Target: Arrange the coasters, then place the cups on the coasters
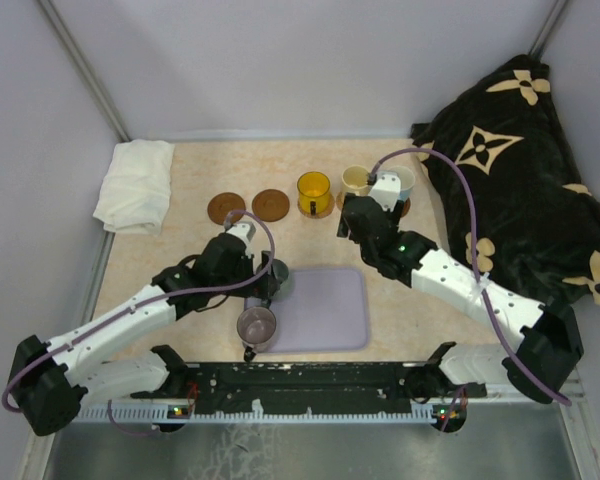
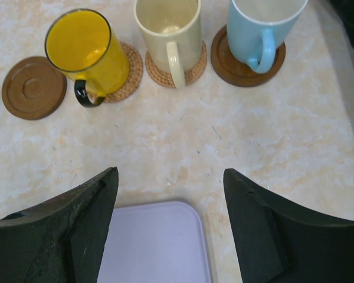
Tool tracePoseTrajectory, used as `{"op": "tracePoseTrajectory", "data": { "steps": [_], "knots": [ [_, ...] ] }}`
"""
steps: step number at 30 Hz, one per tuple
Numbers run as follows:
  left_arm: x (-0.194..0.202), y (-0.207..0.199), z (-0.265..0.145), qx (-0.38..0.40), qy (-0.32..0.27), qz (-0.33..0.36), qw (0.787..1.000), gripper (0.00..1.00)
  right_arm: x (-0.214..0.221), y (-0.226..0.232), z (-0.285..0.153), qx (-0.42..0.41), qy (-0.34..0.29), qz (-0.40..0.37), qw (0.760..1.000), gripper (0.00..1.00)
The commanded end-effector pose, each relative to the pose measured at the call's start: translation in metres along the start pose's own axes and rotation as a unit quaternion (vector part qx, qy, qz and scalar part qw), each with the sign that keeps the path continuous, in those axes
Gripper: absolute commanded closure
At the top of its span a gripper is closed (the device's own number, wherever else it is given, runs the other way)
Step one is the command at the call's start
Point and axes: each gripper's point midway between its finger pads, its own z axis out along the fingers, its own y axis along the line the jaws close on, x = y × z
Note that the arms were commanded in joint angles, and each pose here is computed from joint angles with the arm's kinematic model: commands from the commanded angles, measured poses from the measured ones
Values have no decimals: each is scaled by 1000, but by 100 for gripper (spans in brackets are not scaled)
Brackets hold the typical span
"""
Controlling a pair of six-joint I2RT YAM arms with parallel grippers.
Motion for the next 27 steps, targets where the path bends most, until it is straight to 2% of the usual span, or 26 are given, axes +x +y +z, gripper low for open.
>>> {"op": "tracePoseTrajectory", "data": {
  "steps": [1,12,16,27],
  "knots": [
    [7,-1,0,-35,17,6,999,1,-13,-9,-12,4,-26,35,999,28],
    [23,-5,9,-43,46,-5,998,17,2,-19,-18,1,-16,48,999,27],
    [26,-8,16,-40,54,-4,998,32,7,-22,-18,0,-13,52,999,27],
    [28,-8,33,-56,65,2,996,55,11,-25,-20,0,-13,55,998,27]
  ]
}}
